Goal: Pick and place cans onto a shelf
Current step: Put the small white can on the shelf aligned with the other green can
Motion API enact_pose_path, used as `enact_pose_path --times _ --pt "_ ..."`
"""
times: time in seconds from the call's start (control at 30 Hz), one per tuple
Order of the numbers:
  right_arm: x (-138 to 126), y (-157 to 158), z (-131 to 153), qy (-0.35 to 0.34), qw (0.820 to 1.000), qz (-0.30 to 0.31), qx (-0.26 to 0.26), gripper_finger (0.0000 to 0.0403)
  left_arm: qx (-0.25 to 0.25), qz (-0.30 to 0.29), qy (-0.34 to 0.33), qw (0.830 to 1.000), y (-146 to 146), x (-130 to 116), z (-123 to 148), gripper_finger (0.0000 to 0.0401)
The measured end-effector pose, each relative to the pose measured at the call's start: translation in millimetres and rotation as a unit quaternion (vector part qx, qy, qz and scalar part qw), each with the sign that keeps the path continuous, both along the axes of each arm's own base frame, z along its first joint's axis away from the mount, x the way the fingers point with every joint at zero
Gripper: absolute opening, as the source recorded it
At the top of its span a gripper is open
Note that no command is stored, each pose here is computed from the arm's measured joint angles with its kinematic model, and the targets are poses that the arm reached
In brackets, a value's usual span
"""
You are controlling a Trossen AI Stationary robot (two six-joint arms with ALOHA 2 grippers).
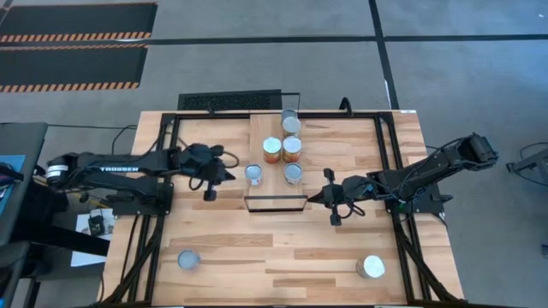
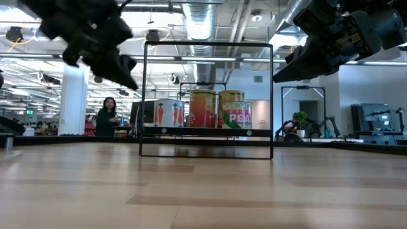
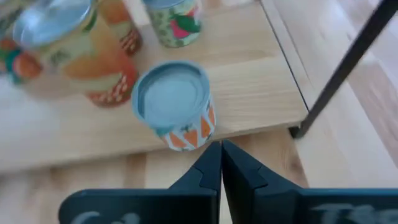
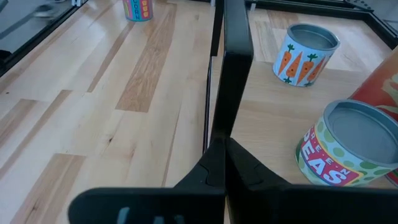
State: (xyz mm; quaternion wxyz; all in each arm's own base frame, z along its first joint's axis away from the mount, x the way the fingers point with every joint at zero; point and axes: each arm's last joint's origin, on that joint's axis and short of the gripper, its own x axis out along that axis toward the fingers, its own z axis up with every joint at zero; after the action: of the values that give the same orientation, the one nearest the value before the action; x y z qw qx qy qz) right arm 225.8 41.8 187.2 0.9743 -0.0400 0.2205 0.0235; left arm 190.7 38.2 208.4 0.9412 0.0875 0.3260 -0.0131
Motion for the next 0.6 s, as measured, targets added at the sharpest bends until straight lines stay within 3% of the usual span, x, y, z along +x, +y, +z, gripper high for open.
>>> enact_pose_path --times 0.27,0.47,0.6 --pt "0.3 0.1 0.7 -0.004 1.0 0.0 0.001 0.001 -0.064 0.103 -0.095 0.988 -3.0 -11.4 -36.7 0.0" --pt "0.4 0.1 0.9 -0.005 1.0 0.0 0.001 0.001 -0.075 0.158 -0.094 0.98 0.9 -4.1 -48.9 0.0" --pt "0.4 0.1 0.9 -0.005 1.0 0.0 0.001 0.001 -0.083 0.16 -0.097 0.979 2.8 6.1 -57.8 0.0"
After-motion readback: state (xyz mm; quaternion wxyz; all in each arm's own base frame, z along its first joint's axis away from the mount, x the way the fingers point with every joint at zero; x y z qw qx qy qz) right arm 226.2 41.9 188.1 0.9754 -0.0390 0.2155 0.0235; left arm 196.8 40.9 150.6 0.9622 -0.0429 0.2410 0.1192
